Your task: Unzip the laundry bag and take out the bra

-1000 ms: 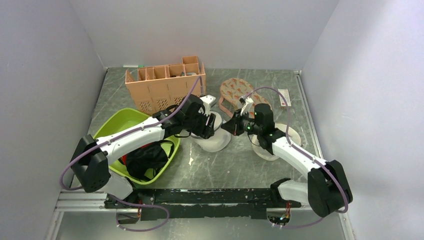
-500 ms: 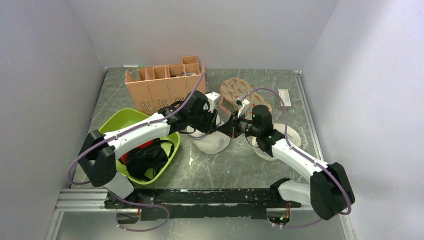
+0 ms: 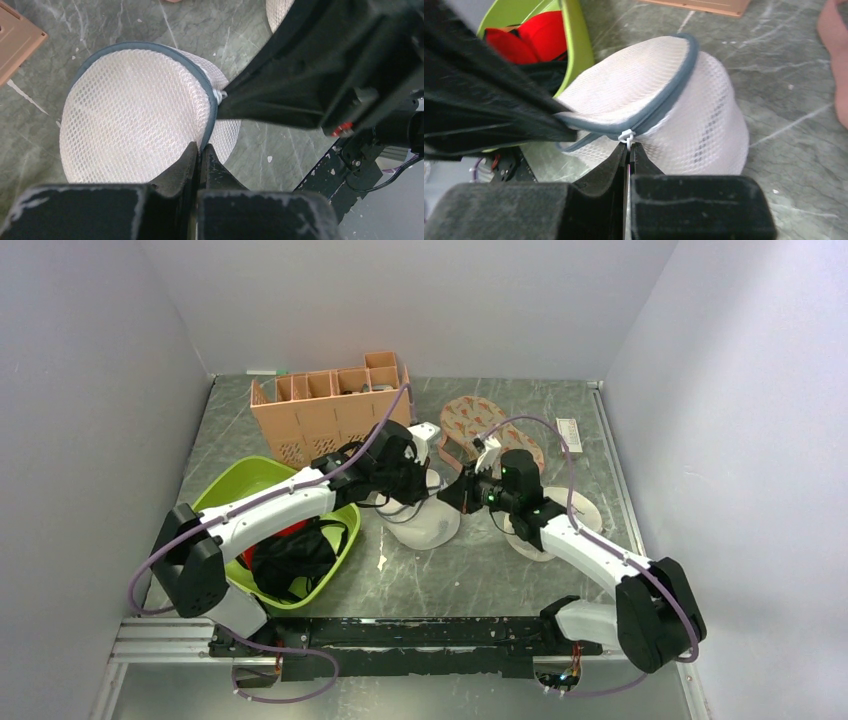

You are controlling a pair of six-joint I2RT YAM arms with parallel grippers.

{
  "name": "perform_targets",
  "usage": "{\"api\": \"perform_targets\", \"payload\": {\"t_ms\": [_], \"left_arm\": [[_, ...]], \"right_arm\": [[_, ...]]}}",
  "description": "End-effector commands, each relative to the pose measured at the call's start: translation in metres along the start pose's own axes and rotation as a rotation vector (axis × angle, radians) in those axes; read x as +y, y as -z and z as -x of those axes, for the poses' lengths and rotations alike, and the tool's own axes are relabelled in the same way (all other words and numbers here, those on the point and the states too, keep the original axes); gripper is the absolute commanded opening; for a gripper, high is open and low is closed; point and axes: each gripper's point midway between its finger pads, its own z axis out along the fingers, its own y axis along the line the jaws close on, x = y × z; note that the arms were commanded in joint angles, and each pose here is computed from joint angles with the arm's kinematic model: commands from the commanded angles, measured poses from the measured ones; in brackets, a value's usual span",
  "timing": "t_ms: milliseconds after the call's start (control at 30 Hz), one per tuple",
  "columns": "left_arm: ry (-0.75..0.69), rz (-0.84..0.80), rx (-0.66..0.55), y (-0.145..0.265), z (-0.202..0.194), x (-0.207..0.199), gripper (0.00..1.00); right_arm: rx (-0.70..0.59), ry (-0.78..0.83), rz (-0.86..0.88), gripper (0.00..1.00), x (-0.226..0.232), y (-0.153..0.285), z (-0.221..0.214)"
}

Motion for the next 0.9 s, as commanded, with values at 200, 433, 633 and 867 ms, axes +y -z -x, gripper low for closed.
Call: {"api": "perform_targets", "payload": {"t_ms": [200, 433, 633, 867], "left_arm": [[-0.014, 0.047, -0.04, 0.02, 0.005, 0.009, 0.07], [-0.005, 0.06, -0.023, 0.015, 0.001, 0.011, 0.21], [-0.001, 0.04, -0.016, 0.005, 0.006, 0.007, 0.55], [0.013, -0.036, -0.039, -0.003, 0.021, -0.009, 0.69]], "right_arm": [[0.016, -0.148, -0.151, 0.0, -0.058, -0.007, 0.016], [0.005, -0.076, -0.024, 0.0, -0.034, -0.004, 0.019], [0.003, -0.043, 0.055, 0.0, -0.017, 0.007, 0.01], [-0.007, -0.014, 0.111, 0.0, 0.002, 0.012, 0.007]]}}
